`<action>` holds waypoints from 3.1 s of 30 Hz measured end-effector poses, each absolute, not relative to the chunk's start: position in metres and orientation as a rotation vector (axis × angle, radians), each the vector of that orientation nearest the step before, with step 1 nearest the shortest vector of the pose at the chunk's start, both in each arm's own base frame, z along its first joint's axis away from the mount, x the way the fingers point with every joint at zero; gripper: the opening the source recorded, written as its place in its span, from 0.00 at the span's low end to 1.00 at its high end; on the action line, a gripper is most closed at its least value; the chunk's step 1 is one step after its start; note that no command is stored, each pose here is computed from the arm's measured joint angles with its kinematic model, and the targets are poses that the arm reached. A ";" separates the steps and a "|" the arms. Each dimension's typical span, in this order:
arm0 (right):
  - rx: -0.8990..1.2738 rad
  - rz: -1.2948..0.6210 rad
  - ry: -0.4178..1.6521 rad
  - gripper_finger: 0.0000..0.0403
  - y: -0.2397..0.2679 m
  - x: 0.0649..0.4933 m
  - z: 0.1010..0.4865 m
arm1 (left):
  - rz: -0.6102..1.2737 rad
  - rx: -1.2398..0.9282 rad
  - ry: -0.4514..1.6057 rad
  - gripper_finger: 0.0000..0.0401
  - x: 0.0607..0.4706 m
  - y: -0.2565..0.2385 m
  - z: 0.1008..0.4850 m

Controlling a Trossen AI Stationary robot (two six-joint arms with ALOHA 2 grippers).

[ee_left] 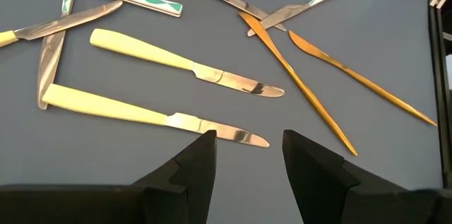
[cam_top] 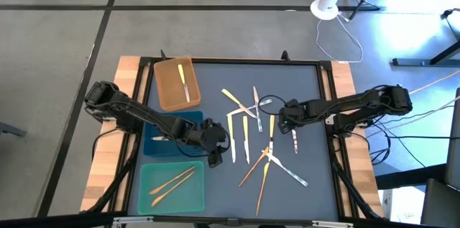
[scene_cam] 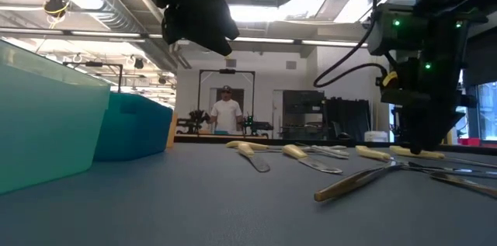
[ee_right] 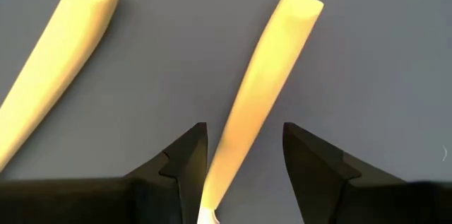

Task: Sort silverware by color (type)
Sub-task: Put the yellow knife into the orange bin

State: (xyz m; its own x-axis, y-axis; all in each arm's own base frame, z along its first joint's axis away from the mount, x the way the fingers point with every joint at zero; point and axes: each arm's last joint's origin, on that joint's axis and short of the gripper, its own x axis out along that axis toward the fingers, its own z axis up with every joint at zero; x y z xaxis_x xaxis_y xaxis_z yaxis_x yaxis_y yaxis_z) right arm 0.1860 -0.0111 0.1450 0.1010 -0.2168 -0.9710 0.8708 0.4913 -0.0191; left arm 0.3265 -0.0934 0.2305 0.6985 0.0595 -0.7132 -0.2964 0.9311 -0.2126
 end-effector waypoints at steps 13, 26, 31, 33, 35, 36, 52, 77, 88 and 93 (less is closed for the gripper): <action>0.733 -0.887 1.165 0.41 -0.010 0.181 0.130 | 0.203 -0.325 0.775 0.39 0.326 -0.093 0.230; 0.716 -0.907 1.156 0.13 -0.011 0.180 0.129 | 0.203 -0.325 0.776 0.39 0.326 -0.093 0.230; 0.714 -0.907 1.153 0.09 -0.011 0.180 0.129 | 0.206 -0.324 0.774 0.39 0.326 -0.093 0.230; 0.716 -0.903 1.145 0.08 -0.011 0.181 0.129 | 0.206 -0.324 0.774 0.39 0.326 -0.093 0.230; 0.716 -0.901 1.141 0.09 -0.011 0.181 0.129 | 0.212 -0.321 0.771 0.39 0.326 -0.093 0.231; 0.717 -0.900 1.140 0.09 -0.011 0.181 0.129 | 0.218 -0.318 0.768 0.39 0.326 -0.093 0.231; 0.650 -0.859 1.137 0.09 -0.012 0.190 0.139 | 0.328 -0.297 0.717 0.39 0.330 -0.080 0.232; 0.474 -0.468 0.735 0.09 -0.013 0.262 0.229 | 0.456 -0.500 0.472 0.39 0.350 -0.038 0.247; 0.488 -0.455 0.624 0.09 -0.014 0.269 0.237 | 0.544 -0.607 0.335 0.39 0.357 -0.006 0.255; 0.497 -0.442 0.578 0.09 -0.014 0.272 0.240 | 0.543 -0.642 0.212 0.39 0.362 0.004 0.265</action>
State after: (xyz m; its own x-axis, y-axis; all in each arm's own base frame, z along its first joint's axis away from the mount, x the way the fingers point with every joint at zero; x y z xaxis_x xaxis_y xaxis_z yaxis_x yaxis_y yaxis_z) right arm 0.2722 -0.0139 0.2403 0.7520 -0.2526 -0.6089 0.5218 0.7925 0.3157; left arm 0.3618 0.0044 0.2645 0.8403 0.4135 -0.3505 -0.5416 0.6678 -0.5106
